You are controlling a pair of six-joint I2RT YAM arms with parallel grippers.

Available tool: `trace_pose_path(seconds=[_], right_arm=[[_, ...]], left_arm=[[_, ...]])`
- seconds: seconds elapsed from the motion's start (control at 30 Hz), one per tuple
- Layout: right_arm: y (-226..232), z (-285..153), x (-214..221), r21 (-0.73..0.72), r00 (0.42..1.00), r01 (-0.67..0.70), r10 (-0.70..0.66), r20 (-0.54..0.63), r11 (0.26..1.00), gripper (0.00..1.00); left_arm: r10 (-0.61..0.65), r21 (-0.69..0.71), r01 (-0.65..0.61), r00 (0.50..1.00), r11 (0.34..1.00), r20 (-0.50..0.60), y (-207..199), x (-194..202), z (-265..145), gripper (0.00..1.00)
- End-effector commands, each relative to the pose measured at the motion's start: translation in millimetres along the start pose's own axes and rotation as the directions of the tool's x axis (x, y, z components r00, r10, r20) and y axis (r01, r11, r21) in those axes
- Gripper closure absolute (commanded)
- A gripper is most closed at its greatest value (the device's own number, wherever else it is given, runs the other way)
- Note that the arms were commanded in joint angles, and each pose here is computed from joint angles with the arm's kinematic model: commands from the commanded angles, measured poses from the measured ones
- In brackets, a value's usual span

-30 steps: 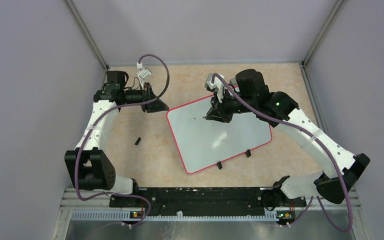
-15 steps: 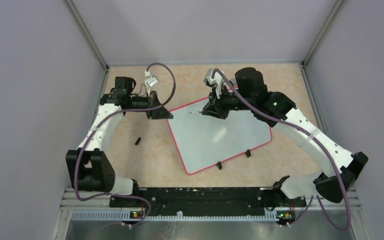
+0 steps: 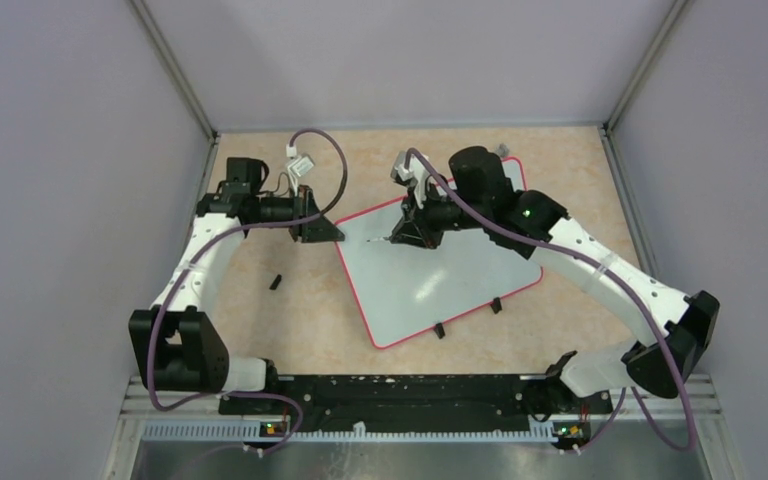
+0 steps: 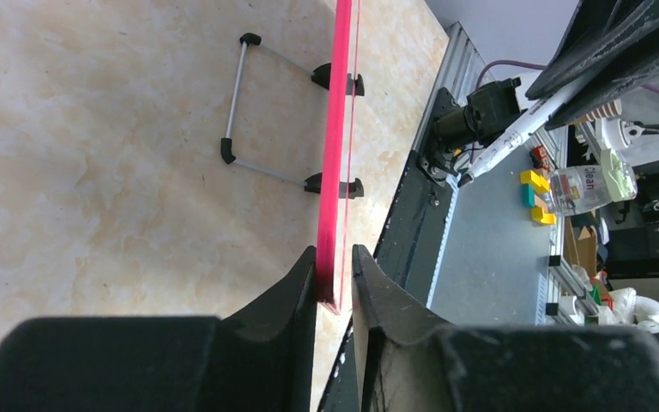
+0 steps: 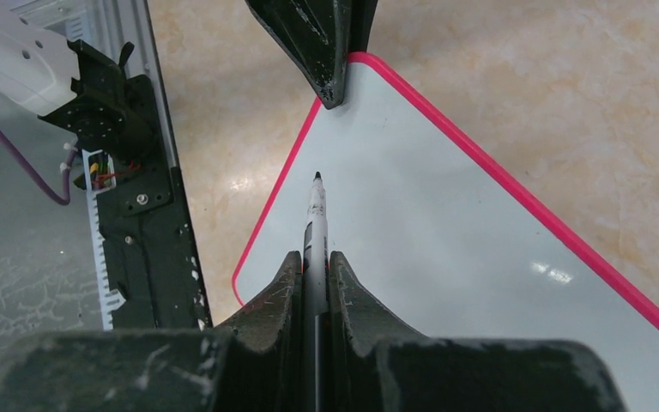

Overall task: Write a sentence on the whiteboard
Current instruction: Hold the whiteboard on the whiteboard stand, then write a sentence on the whiteboard.

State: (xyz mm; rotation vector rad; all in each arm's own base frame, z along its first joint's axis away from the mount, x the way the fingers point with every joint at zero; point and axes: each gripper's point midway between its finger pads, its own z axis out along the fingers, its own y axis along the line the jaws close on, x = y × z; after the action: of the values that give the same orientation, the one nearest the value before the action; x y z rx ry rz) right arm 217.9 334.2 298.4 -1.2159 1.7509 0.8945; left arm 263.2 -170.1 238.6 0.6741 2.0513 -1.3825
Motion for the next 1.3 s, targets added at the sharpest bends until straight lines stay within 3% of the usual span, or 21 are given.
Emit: trace_pose_path(seconds=[0.0, 0.5, 1.27], right_arm=[[3.3, 7.2, -16.3, 0.005, 0.998, 0.022, -0.022, 0.064, 1.0, 1.0], [2.4, 29.3, -22.9, 0.061, 0.998, 0.031, -0.033, 0.044, 0.998, 1.0], [-19.6, 36.1, -29.4, 0.169, 0.999, 0.0, -0.007, 0.037, 0.986, 1.0]], left_arm=[[0.059, -0.005, -0.059, 0.997, 0.998, 0.051, -12.6, -18.9, -9.7, 0.77], [0.062, 0.008, -0.062, 0.996, 0.998, 0.072, -9.0, -18.1, -8.7, 1.0], [0.066, 0.011, -0.067, 0.995, 0.998, 0.072, -8.2, -14.7, -7.7, 1.0]])
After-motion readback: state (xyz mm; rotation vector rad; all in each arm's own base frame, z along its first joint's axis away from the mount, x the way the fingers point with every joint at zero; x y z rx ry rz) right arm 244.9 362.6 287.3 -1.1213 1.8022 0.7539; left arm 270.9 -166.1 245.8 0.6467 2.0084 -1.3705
